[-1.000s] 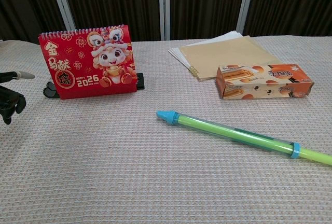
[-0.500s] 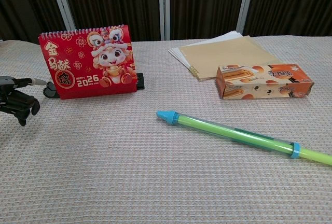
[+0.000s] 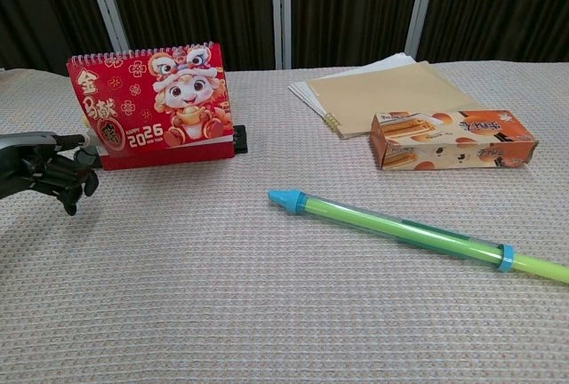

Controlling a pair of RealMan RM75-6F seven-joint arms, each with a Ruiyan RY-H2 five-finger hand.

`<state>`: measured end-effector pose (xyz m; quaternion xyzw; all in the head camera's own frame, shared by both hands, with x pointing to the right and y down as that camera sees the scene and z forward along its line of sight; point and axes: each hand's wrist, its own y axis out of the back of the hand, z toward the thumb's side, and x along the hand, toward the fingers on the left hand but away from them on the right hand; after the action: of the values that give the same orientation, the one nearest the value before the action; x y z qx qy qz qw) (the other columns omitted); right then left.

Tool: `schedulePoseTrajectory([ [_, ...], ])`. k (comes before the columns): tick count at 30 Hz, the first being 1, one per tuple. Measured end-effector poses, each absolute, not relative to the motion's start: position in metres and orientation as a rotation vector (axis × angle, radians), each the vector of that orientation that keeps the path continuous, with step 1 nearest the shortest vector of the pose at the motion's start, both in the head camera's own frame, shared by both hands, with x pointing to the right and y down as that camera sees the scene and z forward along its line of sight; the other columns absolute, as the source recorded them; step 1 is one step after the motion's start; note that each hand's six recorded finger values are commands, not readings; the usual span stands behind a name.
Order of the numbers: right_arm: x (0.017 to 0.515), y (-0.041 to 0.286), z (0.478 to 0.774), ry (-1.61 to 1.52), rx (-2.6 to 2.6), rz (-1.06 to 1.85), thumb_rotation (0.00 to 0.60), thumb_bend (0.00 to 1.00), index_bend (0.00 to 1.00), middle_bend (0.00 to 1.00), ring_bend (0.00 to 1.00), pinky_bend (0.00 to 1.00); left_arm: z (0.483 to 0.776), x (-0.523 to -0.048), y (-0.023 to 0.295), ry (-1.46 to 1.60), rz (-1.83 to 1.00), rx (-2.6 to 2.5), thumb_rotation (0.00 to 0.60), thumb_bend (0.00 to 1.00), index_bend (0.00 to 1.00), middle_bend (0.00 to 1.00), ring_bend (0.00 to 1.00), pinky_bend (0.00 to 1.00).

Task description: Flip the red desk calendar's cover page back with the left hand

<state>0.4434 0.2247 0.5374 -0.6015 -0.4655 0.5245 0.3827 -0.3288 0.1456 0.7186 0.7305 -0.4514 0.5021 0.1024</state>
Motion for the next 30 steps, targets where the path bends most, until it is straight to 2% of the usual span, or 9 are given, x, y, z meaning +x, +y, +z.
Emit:
schedulePoseTrajectory([
  [8,0.44,0.226,0.538,-1.182,-1.544,1.328,0.6,0.07,0.09,0.0,0.0,0.0,0.697,-0.309,0.147,-1.274,1.345,2.253,0.6,0.82,0.05,0.65,0.65,0.54],
  [15,0.438,0.228,0.54,-1.175,-1.548,1.33,0.6,0.07,0.09,0.0,0.0,0.0,0.649,-0.287,0.143,-1.292,1.173,2.44,0.6,0.82,0.01,0.62,0.64,0.53],
  [17,0.438,0.228,0.541,-1.175,-1.551,1.328,0.6,0.07,0.09,0.0,0.0,0.0,0.632,-0.287,0.137,-1.337,1.123,2.479,0.6,0.82,0.0,0.58,0.61,0.52],
  [19,0.437,0.228,0.541,-1.175,-1.554,1.327,0.6,0.07,0.09,0.0,0.0,0.0,0.618,-0.291,0.126,-1.393,1.102,2.507,0.6,0.82,0.0,0.48,0.52,0.49],
  [22,0.437,0.228,0.541,-1.179,-1.555,1.322,0.6,0.07,0.09,0.0,0.0,0.0,0.609,-0.292,0.114,-1.439,1.104,2.534,0.6,0.81,0.0,0.32,0.4,0.45],
  [24,0.438,0.227,0.541,-1.185,-1.555,1.321,0.6,0.07,0.09,0.0,0.0,0.0,0.605,-0.292,0.107,-1.464,1.126,2.553,0.6,0.81,0.0,0.25,0.34,0.41],
  [28,0.44,0.226,0.542,-1.199,-1.56,1.323,0.6,0.07,0.09,0.0,0.0,0.0,0.598,-0.292,0.084,-1.542,1.213,2.594,0.6,0.81,0.02,0.18,0.26,0.34],
  [30,0.442,0.225,0.543,-1.204,-1.564,1.326,0.6,0.07,0.09,0.0,0.0,0.0,0.594,-0.292,0.074,-1.59,1.261,2.608,0.6,0.8,0.03,0.12,0.18,0.26],
])
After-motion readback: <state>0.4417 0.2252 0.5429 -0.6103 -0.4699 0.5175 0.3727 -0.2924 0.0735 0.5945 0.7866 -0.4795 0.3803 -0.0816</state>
